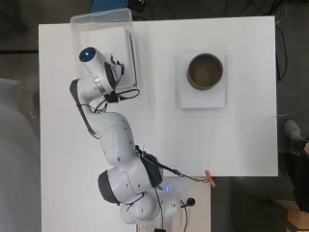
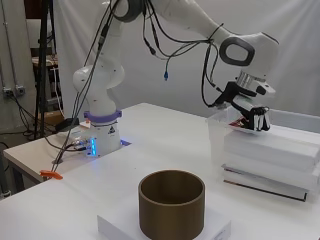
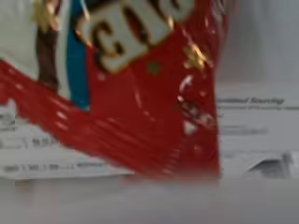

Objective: Teleoperate dual arm-hand system to remove items from a box

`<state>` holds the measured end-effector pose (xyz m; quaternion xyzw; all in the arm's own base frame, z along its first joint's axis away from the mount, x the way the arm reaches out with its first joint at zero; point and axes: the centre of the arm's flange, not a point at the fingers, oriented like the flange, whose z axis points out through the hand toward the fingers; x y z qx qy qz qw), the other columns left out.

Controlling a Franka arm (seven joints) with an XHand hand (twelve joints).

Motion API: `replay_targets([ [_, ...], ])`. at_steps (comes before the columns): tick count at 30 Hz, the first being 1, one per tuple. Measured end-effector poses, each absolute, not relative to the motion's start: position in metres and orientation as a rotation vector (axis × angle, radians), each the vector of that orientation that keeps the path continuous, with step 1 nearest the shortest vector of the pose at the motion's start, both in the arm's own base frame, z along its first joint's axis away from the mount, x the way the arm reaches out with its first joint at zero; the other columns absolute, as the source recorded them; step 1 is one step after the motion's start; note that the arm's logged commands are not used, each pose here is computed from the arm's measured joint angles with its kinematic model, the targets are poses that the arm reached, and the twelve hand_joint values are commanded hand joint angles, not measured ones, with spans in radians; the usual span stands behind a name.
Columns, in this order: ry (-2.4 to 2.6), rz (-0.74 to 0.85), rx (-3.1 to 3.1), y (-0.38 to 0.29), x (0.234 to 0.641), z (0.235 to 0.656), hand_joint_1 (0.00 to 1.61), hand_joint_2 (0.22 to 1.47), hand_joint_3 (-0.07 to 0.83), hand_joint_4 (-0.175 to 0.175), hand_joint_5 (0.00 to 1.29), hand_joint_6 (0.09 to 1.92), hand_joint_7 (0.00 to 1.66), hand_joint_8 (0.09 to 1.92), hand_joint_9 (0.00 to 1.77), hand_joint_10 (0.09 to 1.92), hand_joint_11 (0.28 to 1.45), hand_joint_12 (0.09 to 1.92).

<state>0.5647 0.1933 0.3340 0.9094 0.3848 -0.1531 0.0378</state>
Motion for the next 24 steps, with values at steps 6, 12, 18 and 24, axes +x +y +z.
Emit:
replay_targets([
  [6, 1.193, -0.379, 2.780, 0.186, 0.572, 0.376, 0.96, 1.19, 0.013, 0.175, 0.83, 1.30, 1.26, 1.92, 1.45, 1.92, 1.06, 1.77],
  [12, 1.162, -0.429, 2.757, 0.195, 0.579, 0.398, 0.40, 1.08, -0.004, 0.000, 0.63, 0.22, 0.88, 1.74, 1.05, 1.77, 0.67, 1.49],
  [18, 1.149, -0.495, 2.754, 0.208, 0.574, 0.435, 0.14, 0.95, -0.006, 0.015, 0.45, 0.09, 0.51, 0.37, 0.55, 0.43, 0.46, 0.33],
  [24, 1.164, -0.558, 2.783, 0.179, 0.507, 0.429, 0.02, 0.90, -0.001, 0.049, 0.37, 0.09, 0.37, 0.09, 0.44, 0.09, 0.46, 0.09],
])
